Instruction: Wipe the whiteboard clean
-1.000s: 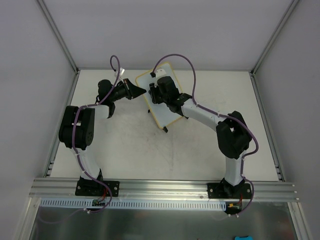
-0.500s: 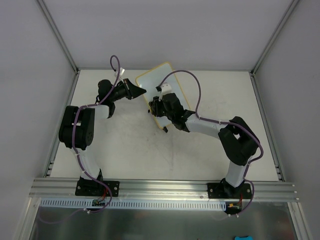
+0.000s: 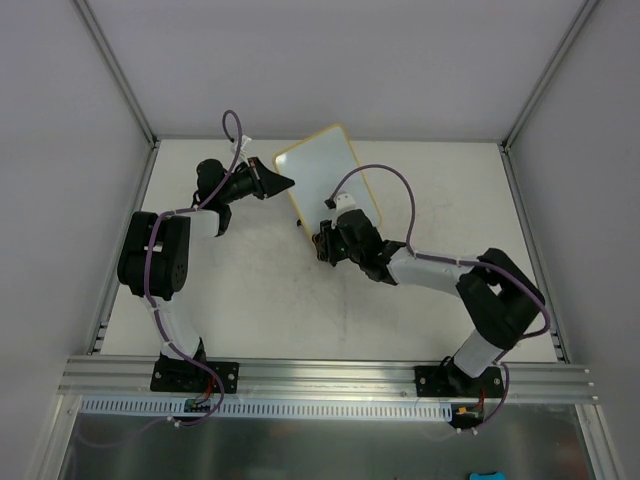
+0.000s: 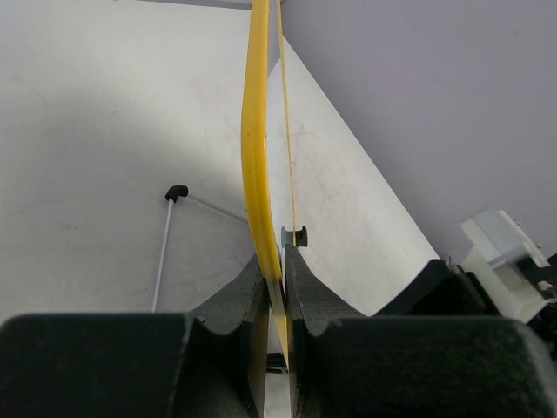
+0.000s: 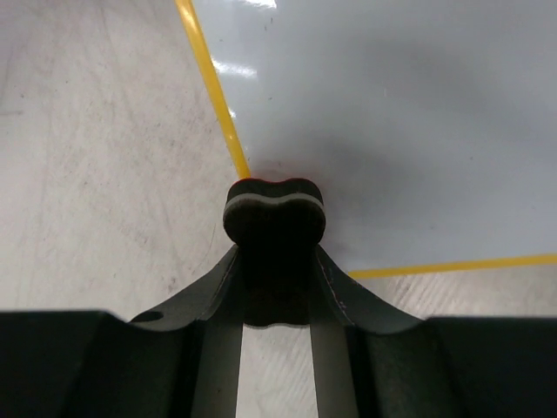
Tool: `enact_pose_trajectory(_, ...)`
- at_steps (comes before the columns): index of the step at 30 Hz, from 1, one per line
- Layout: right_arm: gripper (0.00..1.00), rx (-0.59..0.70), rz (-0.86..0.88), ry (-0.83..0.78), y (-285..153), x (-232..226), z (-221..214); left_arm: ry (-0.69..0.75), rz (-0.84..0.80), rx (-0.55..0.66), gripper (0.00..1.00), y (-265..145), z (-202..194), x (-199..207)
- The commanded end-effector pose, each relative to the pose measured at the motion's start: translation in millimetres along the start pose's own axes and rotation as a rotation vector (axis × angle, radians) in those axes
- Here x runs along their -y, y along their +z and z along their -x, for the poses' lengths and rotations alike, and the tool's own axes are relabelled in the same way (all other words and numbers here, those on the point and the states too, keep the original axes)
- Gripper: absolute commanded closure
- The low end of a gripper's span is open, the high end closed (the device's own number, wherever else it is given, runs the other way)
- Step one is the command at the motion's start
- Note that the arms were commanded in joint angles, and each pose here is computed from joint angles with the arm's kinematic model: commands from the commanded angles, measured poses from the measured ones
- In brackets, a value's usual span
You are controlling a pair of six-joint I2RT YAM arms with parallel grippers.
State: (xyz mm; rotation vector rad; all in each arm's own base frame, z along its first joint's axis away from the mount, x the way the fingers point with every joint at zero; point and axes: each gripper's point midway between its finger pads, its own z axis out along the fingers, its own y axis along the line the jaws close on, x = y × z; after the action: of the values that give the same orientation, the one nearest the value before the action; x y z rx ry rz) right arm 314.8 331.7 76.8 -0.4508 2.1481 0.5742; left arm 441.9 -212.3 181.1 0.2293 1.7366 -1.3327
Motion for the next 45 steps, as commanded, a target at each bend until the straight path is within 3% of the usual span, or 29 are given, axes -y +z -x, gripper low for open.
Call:
enact_pose_trajectory(1, 1.00, -0.008, -0.003, -0.012, -39, -6, 7, 0.157, -0.119, -0.024, 1.00, 3, 6, 34)
enact_pose_trajectory(5, 1.00, -0.022, 0.001, -0.038, -70, -6, 12, 0.152, -0.118, -0.023, 1.00, 4, 6, 32)
enact_pose_trajectory(18, 0.99, -0.439, -0.263, 0.075, -149, 68, -99, 0.141, -0.118, -0.021, 1.00, 5, 6, 30)
enact_pose_trajectory(23, 0.97, -0.434, -0.294, 0.090, -171, 80, -112, 0.141, -0.115, -0.019, 1.00, 4, 7, 30)
enact_pose_trajectory(34, 0.90, -0.571, -0.330, 0.064, -181, 88, -140, 0.141, -0.111, -0.020, 1.00, 4, 6, 28)
enact_pose_trajectory(37, 0.73, -0.585, -0.339, 0.054, -179, 91, -142, 0.142, -0.112, -0.021, 1.00, 3, 7, 28)
enact_pose_trajectory(39, 0.44, -0.583, -0.356, 0.049, -179, 93, -142, 0.142, -0.111, -0.019, 1.00, 4, 7, 28)
enact_pose_trajectory(42, 0.34, -0.577, -0.363, 0.047, -180, 95, -141, 0.144, -0.111, -0.018, 1.00, 3, 7, 29)
enact_pose_trajectory(45, 0.30, -0.564, -0.361, 0.049, -180, 94, -138, 0.146, -0.110, -0.016, 1.00, 3, 8, 28)
